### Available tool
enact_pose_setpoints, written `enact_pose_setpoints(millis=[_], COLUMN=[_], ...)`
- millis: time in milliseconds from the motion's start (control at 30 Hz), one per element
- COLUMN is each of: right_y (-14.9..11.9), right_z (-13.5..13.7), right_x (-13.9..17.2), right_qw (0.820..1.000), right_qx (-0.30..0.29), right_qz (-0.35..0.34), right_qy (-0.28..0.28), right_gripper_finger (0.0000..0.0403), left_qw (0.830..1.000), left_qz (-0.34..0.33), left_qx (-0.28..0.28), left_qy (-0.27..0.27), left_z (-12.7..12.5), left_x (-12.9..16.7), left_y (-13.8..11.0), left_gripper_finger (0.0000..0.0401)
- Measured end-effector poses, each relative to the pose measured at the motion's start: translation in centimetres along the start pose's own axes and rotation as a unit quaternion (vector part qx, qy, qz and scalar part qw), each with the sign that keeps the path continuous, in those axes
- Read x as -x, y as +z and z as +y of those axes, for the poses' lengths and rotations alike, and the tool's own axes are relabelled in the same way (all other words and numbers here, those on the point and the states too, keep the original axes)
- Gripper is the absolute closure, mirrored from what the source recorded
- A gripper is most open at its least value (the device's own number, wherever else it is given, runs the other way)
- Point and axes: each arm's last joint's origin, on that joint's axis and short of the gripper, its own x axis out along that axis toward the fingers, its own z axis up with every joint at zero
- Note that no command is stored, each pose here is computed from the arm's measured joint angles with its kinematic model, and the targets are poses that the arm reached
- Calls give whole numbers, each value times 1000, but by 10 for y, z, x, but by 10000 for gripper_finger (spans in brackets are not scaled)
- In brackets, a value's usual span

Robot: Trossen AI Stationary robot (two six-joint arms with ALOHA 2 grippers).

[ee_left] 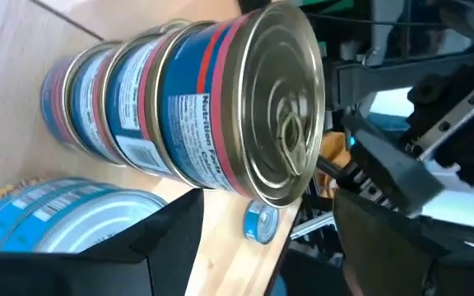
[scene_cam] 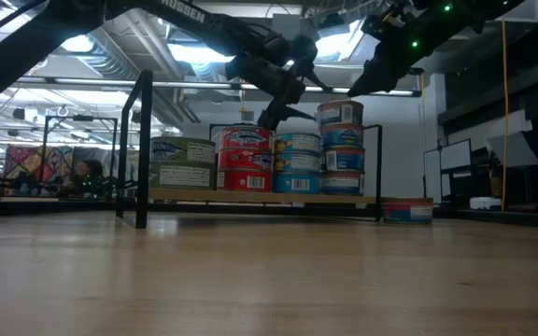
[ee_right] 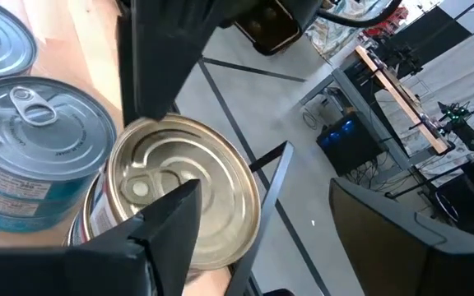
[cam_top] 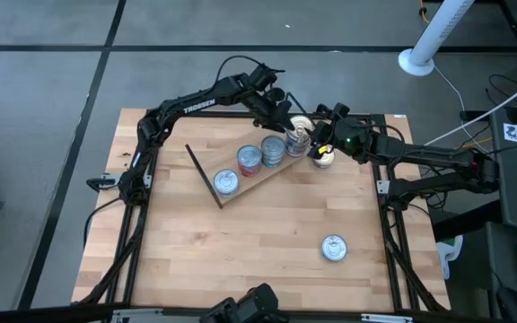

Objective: Stack canned seafood by type on shelf
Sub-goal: Stack the yellow blue tuna can on top of the yellow blue tuna cans on the shelf

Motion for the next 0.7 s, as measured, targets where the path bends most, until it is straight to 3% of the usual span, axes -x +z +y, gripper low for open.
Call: enact_pose_setpoints(millis=[333, 533, 700], right_y=[0, -6, -11], right_z=[-21, -28, -30], right_x=[33, 50, 60], right_qw=[999, 1000, 999], right_qx=[-17, -16, -49], right_qz=[-27, -19, -14], right_qy=[-14, -10, 14], right_gripper_finger=[137, 137, 137], left_qw=[996, 987, 979], left_qz=[-11, -26, -52], left_qx=[-86, -155, -188], left_qy=[-13, -42, -56], left_z=[-11, -31, -49], left_x=[12, 26, 43], left_y=[4, 9, 13], left_gripper_finger=[138, 138, 138])
